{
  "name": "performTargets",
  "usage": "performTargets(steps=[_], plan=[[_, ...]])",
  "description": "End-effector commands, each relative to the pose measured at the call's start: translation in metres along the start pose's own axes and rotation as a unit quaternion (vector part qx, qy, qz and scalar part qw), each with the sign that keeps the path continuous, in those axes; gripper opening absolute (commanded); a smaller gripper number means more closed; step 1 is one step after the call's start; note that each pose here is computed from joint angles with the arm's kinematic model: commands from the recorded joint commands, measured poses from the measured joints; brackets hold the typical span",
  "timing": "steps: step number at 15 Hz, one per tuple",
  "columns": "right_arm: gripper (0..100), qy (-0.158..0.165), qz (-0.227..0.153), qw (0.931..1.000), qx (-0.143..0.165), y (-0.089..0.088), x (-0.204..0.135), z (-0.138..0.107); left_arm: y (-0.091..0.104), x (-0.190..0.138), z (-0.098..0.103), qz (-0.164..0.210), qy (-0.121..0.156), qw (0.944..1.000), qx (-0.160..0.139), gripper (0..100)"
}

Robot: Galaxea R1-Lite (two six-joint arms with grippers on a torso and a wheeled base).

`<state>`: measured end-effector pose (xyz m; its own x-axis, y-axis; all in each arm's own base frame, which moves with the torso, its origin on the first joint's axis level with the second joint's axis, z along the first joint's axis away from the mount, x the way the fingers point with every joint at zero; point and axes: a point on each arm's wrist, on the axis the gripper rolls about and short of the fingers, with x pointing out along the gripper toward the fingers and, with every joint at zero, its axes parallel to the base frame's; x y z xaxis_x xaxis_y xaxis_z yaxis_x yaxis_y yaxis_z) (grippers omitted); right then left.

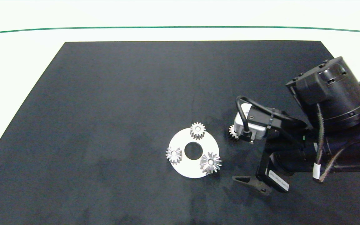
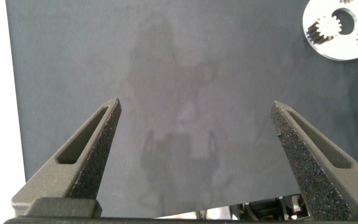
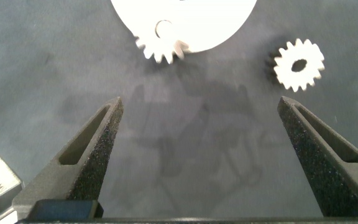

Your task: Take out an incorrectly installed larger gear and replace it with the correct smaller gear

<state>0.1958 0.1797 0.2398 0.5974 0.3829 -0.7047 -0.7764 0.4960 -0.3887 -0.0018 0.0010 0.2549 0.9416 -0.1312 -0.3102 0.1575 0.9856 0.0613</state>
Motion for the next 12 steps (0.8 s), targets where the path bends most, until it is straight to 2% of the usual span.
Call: performTargets(steps=[1, 5, 9, 12], plan=[[100, 0.014, 0.004, 0.9997, -0.018, 0.009, 0.022, 0.007, 0.0, 0.0, 0.0, 0.001, 0.0, 1.0, 0.0, 100], [100, 0.024, -0.001, 0.9987, -0.045, 0.016, 0.034, 0.014, 0.0, -0.001, 0.001, 0.001, -0.003, 1.0, 0.0, 100], [100, 0.032, 0.008, 0.998, -0.054, 0.021, 0.047, 0.019, 0.0, -0.001, 0.002, 0.001, -0.007, 1.0, 0.0, 100], [100, 0.038, -0.001, 0.9978, -0.055, 0.02, 0.056, 0.025, 0.0, -0.001, 0.002, 0.001, -0.008, 1.0, 0.0, 100]])
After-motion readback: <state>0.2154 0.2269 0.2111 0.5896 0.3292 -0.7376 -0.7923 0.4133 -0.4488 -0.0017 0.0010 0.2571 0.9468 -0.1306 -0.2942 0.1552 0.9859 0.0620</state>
